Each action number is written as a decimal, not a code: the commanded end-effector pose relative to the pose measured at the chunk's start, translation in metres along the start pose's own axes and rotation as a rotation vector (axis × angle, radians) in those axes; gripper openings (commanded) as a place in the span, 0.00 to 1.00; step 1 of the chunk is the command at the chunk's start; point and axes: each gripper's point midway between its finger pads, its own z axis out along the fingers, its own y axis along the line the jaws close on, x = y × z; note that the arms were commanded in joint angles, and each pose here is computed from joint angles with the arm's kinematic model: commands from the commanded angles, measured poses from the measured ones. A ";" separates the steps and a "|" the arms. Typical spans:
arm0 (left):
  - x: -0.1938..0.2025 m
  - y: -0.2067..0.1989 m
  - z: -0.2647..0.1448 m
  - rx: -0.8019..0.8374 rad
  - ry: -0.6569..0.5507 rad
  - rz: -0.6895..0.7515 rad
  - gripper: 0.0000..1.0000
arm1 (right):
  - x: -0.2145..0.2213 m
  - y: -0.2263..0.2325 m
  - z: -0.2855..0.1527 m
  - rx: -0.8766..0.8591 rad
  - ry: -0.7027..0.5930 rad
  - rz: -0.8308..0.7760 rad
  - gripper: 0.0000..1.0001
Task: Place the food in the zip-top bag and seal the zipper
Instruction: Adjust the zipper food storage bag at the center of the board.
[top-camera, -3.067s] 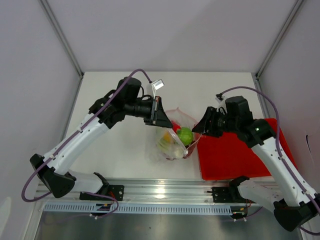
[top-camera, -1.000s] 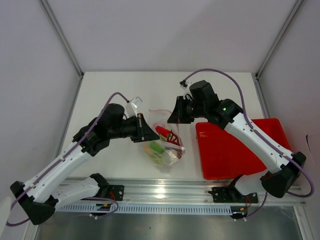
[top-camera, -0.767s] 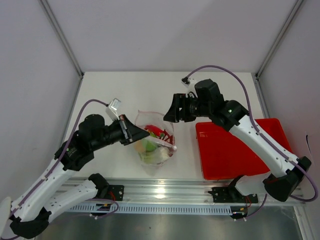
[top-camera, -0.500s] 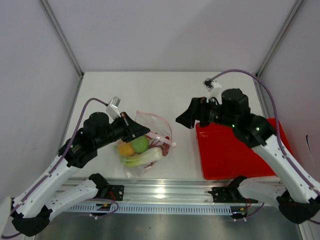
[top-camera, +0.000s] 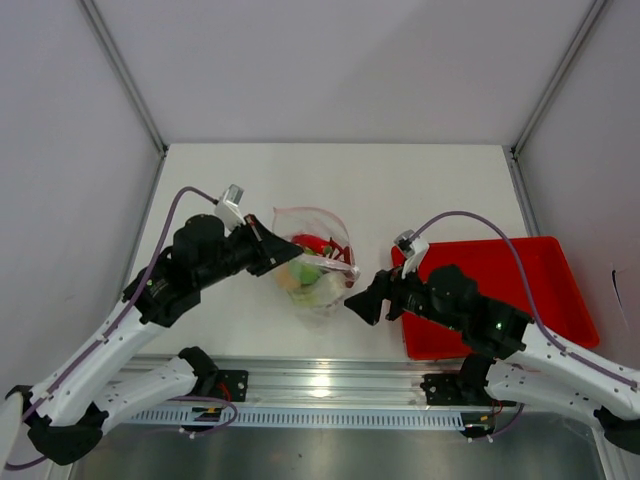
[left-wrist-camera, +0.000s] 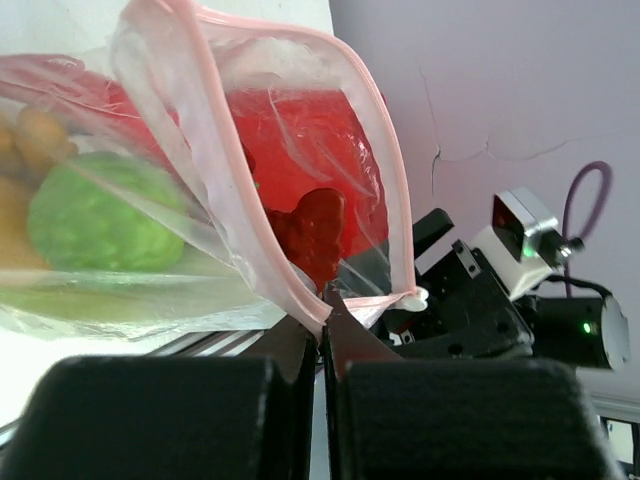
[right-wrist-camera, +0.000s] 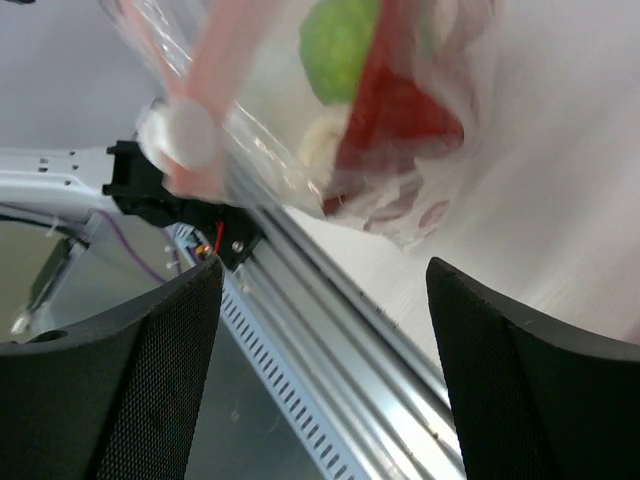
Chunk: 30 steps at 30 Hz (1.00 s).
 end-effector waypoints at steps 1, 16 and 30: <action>-0.024 -0.047 -0.011 0.136 -0.074 -0.006 0.01 | -0.059 0.014 0.005 0.049 -0.255 -0.068 0.84; -0.025 -0.061 -0.007 0.162 -0.044 -0.029 0.01 | -0.071 0.023 0.026 0.033 -0.361 -0.167 0.65; -0.017 -0.044 -0.007 0.115 -0.024 0.029 0.01 | -0.082 0.023 0.036 -0.044 -0.300 -0.237 0.00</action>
